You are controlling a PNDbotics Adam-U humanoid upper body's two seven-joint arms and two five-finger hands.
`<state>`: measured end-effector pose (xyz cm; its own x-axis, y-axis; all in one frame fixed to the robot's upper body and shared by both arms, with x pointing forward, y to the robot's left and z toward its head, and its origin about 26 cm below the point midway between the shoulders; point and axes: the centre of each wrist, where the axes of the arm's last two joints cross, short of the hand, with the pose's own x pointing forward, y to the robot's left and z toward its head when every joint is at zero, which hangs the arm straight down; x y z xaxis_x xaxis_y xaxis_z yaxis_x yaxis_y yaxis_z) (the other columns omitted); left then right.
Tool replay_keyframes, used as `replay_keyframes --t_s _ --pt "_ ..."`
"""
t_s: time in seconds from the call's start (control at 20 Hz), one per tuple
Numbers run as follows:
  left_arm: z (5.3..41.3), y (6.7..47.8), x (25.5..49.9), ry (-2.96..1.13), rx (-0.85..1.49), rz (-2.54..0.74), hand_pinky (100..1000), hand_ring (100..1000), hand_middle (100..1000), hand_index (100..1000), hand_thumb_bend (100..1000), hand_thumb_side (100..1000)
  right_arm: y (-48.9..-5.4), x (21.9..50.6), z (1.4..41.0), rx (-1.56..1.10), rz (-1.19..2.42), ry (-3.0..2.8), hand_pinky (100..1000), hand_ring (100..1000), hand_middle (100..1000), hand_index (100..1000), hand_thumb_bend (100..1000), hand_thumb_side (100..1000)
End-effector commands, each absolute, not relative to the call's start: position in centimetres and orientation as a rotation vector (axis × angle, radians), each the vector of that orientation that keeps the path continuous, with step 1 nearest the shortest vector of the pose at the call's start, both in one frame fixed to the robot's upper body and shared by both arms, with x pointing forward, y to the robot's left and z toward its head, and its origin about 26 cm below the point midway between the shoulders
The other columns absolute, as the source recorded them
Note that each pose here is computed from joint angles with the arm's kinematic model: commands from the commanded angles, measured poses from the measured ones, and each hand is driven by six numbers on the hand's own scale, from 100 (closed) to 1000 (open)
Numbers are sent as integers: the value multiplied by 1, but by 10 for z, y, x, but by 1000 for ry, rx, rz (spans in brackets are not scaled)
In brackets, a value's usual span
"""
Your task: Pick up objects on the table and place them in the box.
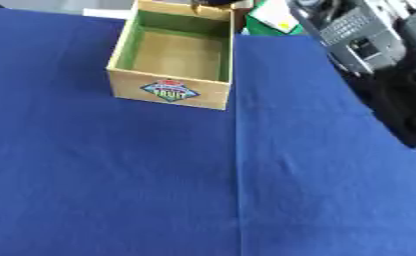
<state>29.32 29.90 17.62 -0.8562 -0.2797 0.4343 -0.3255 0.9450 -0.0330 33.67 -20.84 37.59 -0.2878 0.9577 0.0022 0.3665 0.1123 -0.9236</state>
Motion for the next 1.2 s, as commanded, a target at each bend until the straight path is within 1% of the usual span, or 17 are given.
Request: replay_keyframes --t_s 0.05,0.35,1.0,1.1,1.2 --pt "183 299 291 -2696 432 123 444 464 485 673 100 529 -210 358 381 -1323 1103 -1720 613 511 389 413 100 398" --pt "181 297 290 -2694 425 127 444 460 484 672 100 527 -197 389 369 -1292 1118 -1692 610 514 389 411 100 399" --pt "181 293 292 -2699 406 131 445 457 482 670 100 526 -186 436 321 -1263 1215 -1542 600 523 387 403 100 397" --pt "181 292 292 -2699 403 129 445 457 482 670 100 526 -184 442 317 -1260 1224 -1526 604 531 393 409 100 400" --pt "181 292 292 -2698 401 127 445 457 482 670 100 527 -183 447 315 -1258 1229 -1514 622 557 453 477 100 425"
